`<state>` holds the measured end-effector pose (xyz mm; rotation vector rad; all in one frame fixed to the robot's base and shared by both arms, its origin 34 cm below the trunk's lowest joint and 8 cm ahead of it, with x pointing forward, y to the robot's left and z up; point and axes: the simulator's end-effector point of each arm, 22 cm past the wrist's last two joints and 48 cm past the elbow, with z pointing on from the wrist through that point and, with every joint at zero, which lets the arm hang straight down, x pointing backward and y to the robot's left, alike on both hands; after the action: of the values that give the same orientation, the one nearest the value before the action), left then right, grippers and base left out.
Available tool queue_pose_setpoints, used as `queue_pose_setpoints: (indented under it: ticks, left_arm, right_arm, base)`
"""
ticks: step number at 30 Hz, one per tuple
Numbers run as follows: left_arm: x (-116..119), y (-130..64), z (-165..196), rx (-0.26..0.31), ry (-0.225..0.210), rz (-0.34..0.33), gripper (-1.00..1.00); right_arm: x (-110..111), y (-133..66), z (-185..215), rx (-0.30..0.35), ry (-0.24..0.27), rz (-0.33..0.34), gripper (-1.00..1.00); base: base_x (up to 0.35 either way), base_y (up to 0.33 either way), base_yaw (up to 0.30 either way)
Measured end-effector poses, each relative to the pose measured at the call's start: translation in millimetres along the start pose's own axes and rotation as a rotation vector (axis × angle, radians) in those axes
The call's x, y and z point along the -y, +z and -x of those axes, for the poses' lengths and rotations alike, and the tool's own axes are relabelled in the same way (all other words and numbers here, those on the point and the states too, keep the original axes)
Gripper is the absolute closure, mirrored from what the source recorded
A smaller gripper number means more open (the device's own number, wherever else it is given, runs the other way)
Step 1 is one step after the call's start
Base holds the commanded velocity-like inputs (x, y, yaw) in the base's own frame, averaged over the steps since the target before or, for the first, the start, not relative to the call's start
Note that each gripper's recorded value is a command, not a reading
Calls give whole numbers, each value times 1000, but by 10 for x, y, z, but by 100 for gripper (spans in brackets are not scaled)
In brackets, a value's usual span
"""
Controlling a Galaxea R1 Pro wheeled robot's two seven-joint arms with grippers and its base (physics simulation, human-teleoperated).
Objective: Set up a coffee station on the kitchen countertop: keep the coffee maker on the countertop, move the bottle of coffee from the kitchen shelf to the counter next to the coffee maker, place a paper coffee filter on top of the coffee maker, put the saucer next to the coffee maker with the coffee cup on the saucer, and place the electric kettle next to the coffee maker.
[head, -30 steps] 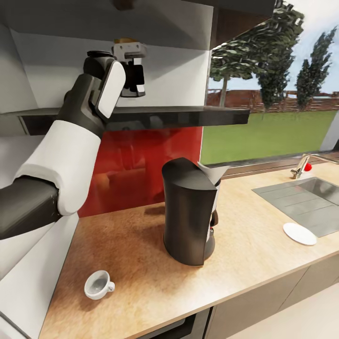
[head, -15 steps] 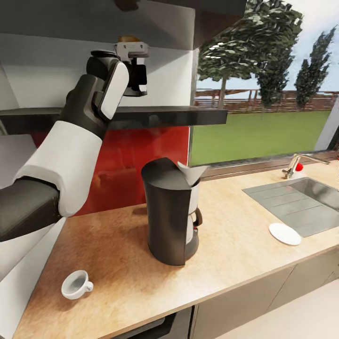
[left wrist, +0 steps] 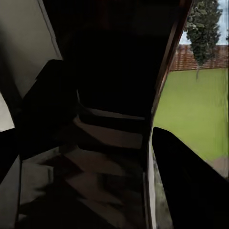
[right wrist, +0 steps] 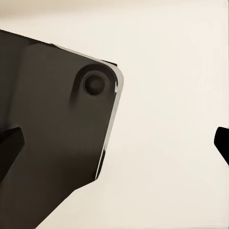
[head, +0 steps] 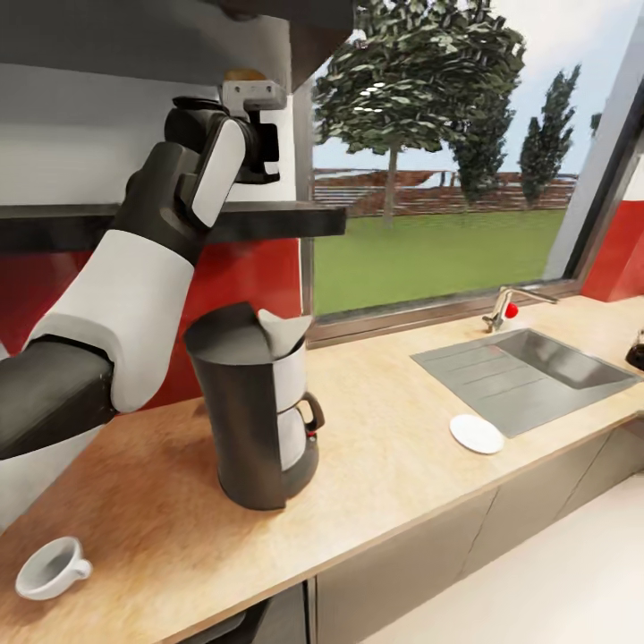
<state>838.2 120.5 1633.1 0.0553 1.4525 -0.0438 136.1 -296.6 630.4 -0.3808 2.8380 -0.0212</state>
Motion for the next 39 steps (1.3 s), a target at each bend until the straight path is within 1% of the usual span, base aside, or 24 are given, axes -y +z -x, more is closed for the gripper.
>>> queue_pose_setpoints:
  ticks: [10, 14, 19, 22, 28, 33, 36, 38, 39]
  left_arm:
    - [5, 4, -18, -3, -2, -2, 100]
    - [56, 26, -161, -23, -5, -9, 100]
    - [81, 26, -180, -24, 2, -11, 100]
    - [83, 28, -190, -24, 5, -10, 100]
    - [105, 27, -350, -34, 0, -17, 100]
    - [128, -43, -393, -12, -10, -28, 100]
    - [153, -78, -548, -15, -19, -39, 100]
    - [183, -87, -770, -35, -29, -49, 100]
    - [202, -95, -872, -45, -27, -52, 100]
  right_arm:
    - [0, -1, -4, -1, 1, 0, -100]
    - [1, 0, -1, 0, 1, 0, -100]
    - [2, 0, 0, 0, 2, -1, -100]
    - [1, 1, 1, 0, 1, 0, -100]
    - [2, 2, 2, -1, 1, 0, -100]
    - [5, 2, 7, 1, 1, -2, -100]
    - [-5, 5, 17, 3, 2, -1, -100]
    - [-31, 7, 23, 3, 3, 2, -100]
    - [-38, 7, 25, 4, 4, 3, -100]
  base:
    - [129, -272, -264]
    - [141, -272, -264]
    - [80, -272, -227]
    - [-32, -272, -35]
    - [-156, -208, -4]
    - [-40, -37, 113]
    - [-2, -2, 268]
    - [-1, -1, 275]
    - [0, 0, 277]
